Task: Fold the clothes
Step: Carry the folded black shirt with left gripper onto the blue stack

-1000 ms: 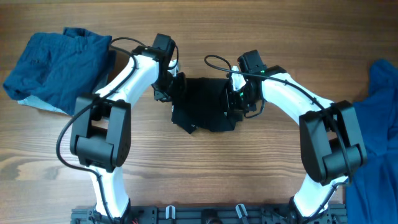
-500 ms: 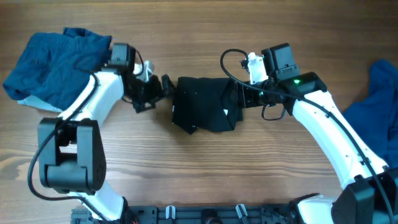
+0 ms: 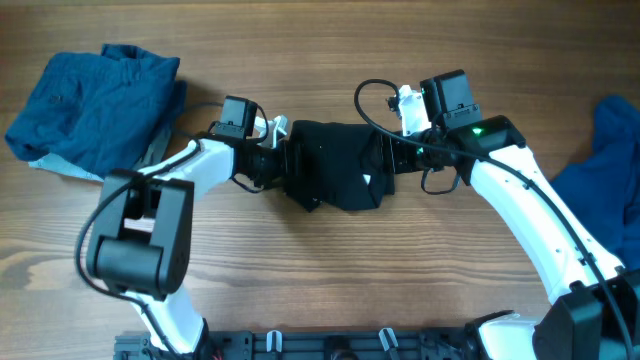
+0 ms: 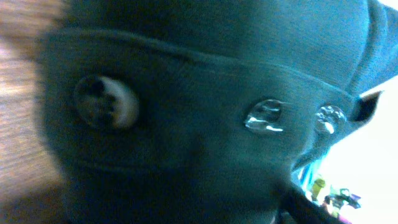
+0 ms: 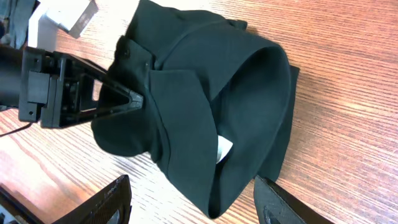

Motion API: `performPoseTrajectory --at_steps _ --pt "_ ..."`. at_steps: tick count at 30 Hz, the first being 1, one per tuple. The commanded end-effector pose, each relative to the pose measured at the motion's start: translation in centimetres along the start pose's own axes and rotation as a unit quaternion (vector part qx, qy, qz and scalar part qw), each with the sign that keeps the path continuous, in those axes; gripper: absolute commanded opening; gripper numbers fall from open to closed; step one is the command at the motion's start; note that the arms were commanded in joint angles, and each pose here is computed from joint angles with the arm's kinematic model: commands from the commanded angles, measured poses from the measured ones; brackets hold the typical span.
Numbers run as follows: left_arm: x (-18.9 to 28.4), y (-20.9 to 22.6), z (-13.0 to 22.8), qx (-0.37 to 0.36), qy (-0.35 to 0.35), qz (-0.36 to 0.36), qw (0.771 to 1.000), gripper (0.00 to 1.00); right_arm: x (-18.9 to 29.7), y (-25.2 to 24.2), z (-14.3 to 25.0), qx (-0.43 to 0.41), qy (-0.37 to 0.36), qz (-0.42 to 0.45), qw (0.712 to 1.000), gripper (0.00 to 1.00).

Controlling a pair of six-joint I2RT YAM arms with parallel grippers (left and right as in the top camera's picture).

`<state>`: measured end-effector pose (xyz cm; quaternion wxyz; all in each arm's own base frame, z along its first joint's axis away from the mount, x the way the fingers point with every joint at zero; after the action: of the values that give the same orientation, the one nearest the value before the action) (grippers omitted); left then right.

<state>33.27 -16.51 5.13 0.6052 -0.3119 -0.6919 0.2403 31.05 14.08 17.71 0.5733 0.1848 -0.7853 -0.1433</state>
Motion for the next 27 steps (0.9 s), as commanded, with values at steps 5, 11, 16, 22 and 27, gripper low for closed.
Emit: performPoseTrajectory --at_steps 5,11,16,22,27 --pt "0.3 -0.3 0.0 -0.050 -0.003 0.021 0.999 0.04 -0.2 -0.2 0.5 0.000 0.013 0.005 1.000 0.62" --pt "13.6 -6.0 -3.8 -0.137 -0.192 0.030 0.971 0.04 -0.1 -0.6 0.8 0.009 0.022 0.020 1.000 0.62" --pt "26.5 -4.9 -3.6 -0.140 -0.366 -0.035 0.919 0.04 -0.1 -0.4 0.3 0.008 0.008 0.014 1.000 0.62" --pt "37.2 1.6 -2.7 -0.135 -0.500 -0.103 0.849 0.04 -0.1 -0.4 0.4 -0.003 0.012 0.015 1.000 0.62" --pt "40.9 6.6 -2.7 -0.103 -0.549 -0.103 0.823 0.04 -0.1 -0.7 1.4 -0.021 0.034 0.023 0.999 0.61"
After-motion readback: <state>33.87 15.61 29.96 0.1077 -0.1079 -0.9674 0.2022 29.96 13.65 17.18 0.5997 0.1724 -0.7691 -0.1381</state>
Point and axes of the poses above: each gripper's point midway between its finger pads, its own x axis back along the fingers, its own y axis along the line the jaws close on, z = x × y, the point moved 5 cm from there along x, back along the fingers, and after that the axes turned 10 degrees about -x, right-handed, at the moved point
